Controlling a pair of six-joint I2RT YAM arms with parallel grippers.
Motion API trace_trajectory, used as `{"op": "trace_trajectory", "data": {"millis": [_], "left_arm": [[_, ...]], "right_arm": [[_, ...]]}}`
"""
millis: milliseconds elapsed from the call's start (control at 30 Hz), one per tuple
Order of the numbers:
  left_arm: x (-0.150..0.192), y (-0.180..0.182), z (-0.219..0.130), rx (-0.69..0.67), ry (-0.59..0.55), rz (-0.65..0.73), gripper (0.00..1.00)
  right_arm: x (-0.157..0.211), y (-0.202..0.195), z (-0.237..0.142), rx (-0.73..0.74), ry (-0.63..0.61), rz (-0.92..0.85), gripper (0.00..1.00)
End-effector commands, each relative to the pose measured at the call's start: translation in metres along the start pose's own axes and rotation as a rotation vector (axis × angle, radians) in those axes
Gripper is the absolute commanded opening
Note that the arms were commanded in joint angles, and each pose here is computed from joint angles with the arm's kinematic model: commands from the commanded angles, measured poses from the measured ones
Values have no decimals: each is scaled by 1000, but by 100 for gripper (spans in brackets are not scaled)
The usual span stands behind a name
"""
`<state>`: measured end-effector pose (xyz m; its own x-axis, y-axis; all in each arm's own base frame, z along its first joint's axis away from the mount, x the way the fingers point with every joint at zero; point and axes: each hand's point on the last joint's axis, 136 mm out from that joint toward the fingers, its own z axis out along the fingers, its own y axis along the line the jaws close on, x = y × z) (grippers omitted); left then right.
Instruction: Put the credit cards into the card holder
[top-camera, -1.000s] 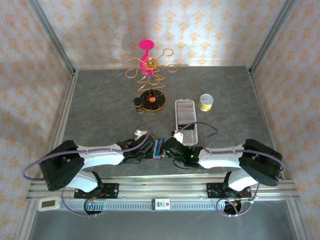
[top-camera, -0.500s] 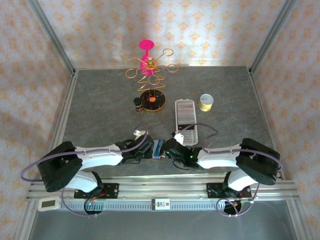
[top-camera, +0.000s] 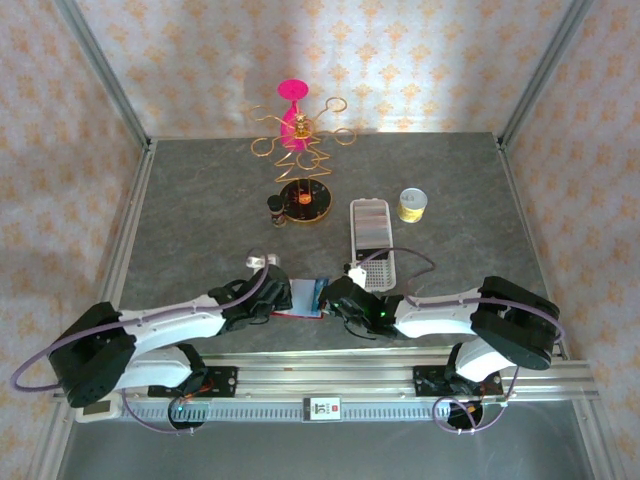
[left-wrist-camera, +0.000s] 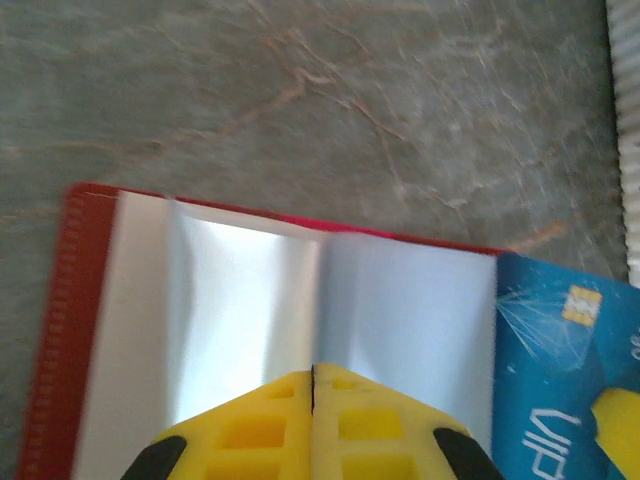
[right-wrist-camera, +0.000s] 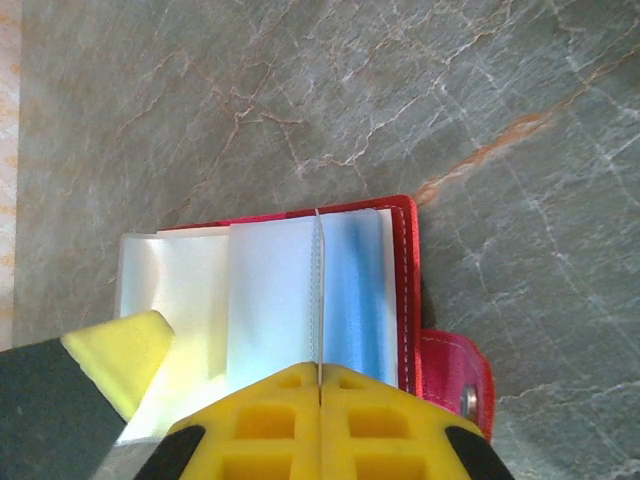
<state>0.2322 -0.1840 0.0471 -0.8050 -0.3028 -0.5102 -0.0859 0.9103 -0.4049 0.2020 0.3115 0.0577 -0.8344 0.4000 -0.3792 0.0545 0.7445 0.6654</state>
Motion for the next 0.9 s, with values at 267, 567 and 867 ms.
{"op": "trace_trajectory", "data": {"millis": [267,567,867], "left_arm": [[2,51,2,-105,-51,-84,1],[26,48,8,-55,48,-88,0],[11,63,-15,-86,-47,-122,0]], "right_arm": [[0,47,5,-100,12,-48,0],[8,60,26,-113,41,-59,0],[12,50,34,-75,46,-76,0]]}}
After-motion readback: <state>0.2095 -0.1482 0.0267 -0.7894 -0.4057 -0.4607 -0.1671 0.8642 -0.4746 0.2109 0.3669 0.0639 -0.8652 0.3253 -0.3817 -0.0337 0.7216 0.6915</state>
